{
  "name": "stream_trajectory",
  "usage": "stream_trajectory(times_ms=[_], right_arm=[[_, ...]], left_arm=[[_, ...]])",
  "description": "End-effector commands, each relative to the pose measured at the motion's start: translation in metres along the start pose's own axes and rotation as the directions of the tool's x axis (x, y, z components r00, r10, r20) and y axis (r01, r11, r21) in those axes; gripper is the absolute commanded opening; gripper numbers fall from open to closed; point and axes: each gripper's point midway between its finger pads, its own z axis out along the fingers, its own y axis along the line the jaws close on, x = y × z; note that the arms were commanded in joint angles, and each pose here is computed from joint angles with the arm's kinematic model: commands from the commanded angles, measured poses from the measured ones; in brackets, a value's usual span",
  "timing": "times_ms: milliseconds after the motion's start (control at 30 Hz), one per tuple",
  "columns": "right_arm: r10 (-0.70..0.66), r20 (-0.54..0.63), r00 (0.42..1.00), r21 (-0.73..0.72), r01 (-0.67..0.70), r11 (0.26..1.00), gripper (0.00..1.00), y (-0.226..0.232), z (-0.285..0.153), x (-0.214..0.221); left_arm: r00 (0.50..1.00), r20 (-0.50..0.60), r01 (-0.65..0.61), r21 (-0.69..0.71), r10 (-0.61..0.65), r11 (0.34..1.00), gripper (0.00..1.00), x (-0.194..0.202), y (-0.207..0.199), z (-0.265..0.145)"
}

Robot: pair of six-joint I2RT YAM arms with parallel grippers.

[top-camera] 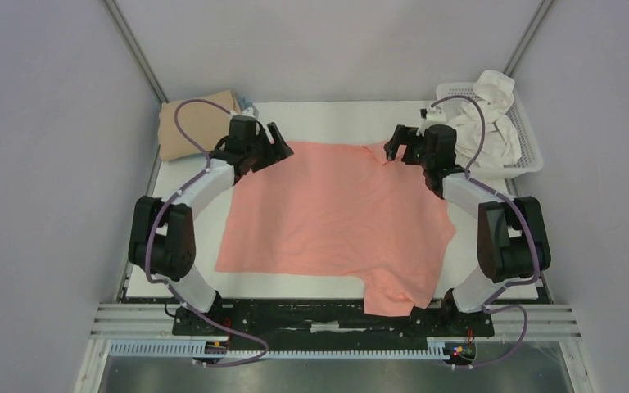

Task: Fold and stack the t-shirts
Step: Flatten out the tshirt

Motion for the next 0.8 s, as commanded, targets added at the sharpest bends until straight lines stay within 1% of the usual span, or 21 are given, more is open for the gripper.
stream_trajectory(times_ms=[0, 100, 200, 333, 533, 600, 700, 767], right_arm=[[0.109, -0.078, 0.991, -0.127, -0.119, 0.985, 0.98, 0.028, 0.0, 0.034], [0.13, -0.104, 0.986, -0.174, -0.147, 0.974, 0.98, 0.038, 0.01, 0.044], [0.145, -0.129, 0.981, -0.214, -0.17, 0.962, 0.98, 0.047, 0.025, 0.056], [0.175, -0.155, 0.972, -0.207, -0.205, 0.957, 0.98, 0.047, 0.042, 0.07], [0.17, -0.154, 0.973, -0.183, -0.197, 0.963, 0.98, 0.041, 0.063, 0.079], [0.177, -0.138, 0.974, -0.208, -0.203, 0.957, 0.98, 0.044, 0.072, 0.078], [0.19, -0.132, 0.973, -0.227, -0.216, 0.95, 0.98, 0.048, 0.092, 0.076], [0.2, -0.105, 0.974, -0.232, -0.22, 0.947, 0.98, 0.049, 0.109, 0.067]], left_arm=[[0.994, -0.065, -0.074, 0.179, 0.087, 0.981, 0.82, 0.059, -0.055, -0.028], [0.985, -0.115, -0.103, 0.215, 0.129, 0.971, 0.82, 0.099, -0.062, -0.035], [0.981, -0.128, -0.111, 0.237, 0.144, 0.965, 0.83, 0.125, -0.061, -0.033], [0.974, -0.186, -0.099, 0.18, 0.132, 0.979, 0.83, 0.151, -0.037, -0.017], [0.96, -0.244, -0.114, 0.1, 0.135, 0.988, 0.83, 0.174, -0.008, -0.011], [0.957, -0.252, -0.122, 0.089, 0.141, 0.989, 0.83, 0.178, -0.003, -0.012], [0.953, -0.253, -0.153, 0.066, 0.164, 0.986, 0.83, 0.181, 0.006, -0.013], [0.945, -0.276, -0.176, 0.028, 0.177, 0.984, 0.83, 0.186, 0.018, -0.015]])
